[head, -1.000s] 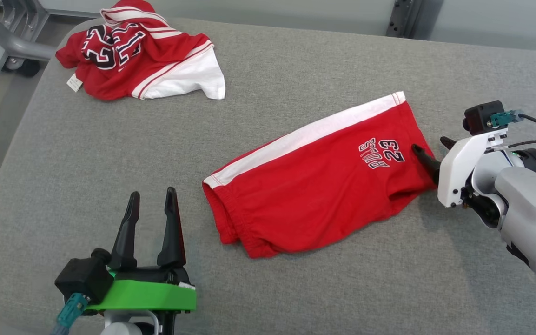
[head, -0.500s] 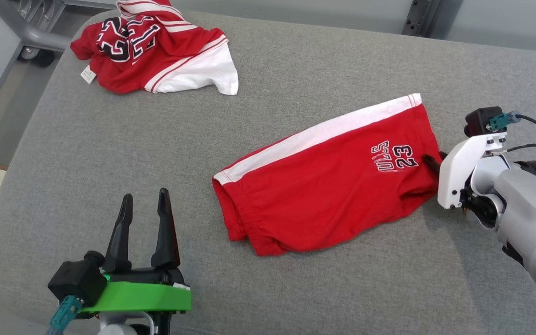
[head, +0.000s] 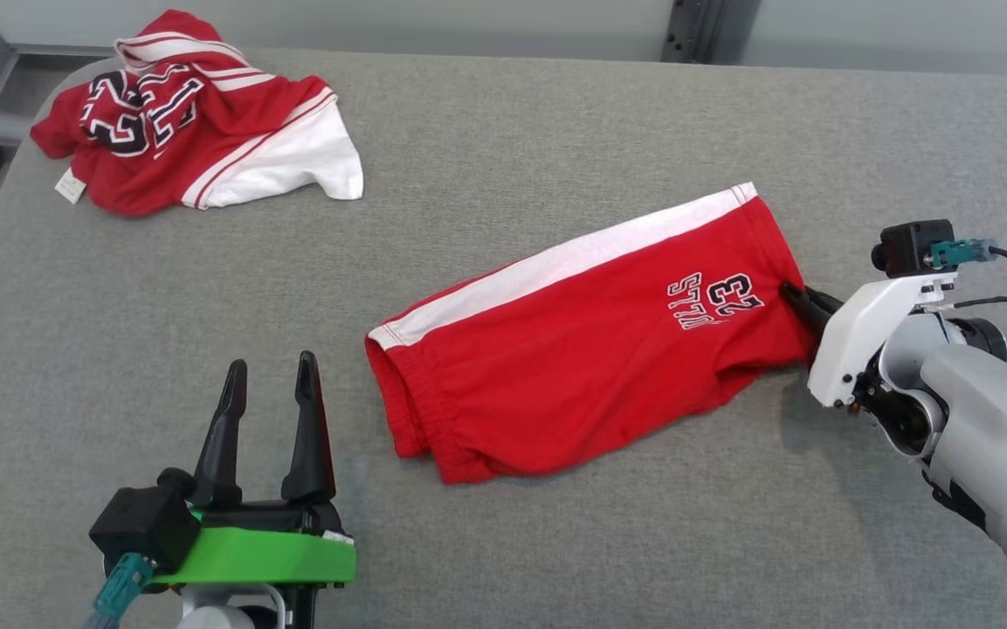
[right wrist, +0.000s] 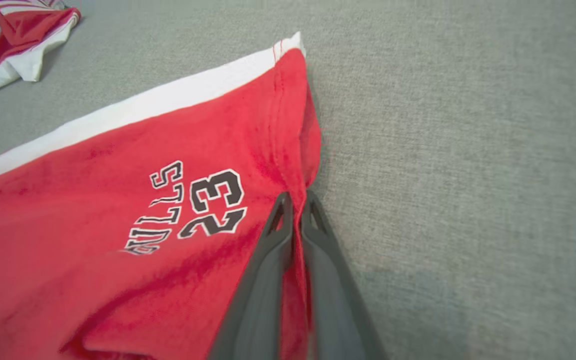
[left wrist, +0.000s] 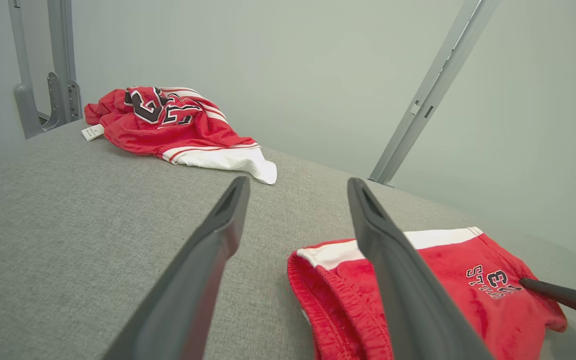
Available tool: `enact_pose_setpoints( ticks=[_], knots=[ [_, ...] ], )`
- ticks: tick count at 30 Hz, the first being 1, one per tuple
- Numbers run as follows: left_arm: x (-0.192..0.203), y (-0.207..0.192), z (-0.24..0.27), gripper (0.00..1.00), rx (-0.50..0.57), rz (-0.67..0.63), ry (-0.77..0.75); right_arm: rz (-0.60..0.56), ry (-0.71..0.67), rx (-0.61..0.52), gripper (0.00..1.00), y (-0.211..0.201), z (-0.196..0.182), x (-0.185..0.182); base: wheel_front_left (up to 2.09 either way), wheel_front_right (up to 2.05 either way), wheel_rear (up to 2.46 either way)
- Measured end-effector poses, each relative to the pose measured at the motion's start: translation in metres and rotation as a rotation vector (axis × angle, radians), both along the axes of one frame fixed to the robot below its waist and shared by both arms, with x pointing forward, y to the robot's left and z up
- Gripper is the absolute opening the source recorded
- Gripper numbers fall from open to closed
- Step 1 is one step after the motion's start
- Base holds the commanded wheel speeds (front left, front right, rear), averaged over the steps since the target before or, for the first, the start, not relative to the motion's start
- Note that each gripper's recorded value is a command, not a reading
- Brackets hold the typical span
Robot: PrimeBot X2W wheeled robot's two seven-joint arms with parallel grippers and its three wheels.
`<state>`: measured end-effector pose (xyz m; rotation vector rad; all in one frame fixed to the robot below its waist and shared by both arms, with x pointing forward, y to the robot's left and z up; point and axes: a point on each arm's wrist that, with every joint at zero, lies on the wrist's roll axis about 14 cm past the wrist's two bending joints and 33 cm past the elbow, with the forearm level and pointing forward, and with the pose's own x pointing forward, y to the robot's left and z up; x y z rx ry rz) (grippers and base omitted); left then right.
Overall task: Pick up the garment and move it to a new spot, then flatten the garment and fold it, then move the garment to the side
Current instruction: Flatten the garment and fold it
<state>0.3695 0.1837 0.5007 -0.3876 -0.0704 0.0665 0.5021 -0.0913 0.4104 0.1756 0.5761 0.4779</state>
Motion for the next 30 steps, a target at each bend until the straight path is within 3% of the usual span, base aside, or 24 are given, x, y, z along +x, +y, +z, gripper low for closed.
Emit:
enact_pose_setpoints(
  ticks=[18,23,30],
  knots=[
    [0.034,-0.074,-0.011,1.00,0.021,-0.248,0.002,-0.365,-0.047,0.096,0.00,-0.115,-0.006,-0.061,0.00,0.00,0.00],
    [0.035,-0.085,-0.011,1.00,0.019,-0.282,0.000,-0.389,-0.069,0.118,0.00,-0.117,0.002,-0.065,0.00,0.00,0.00],
    [0.028,-0.082,-0.003,1.00,0.024,-0.273,-0.021,-0.301,-0.149,0.179,0.00,-0.085,0.033,-0.055,0.00,0.00,0.00]
  ],
)
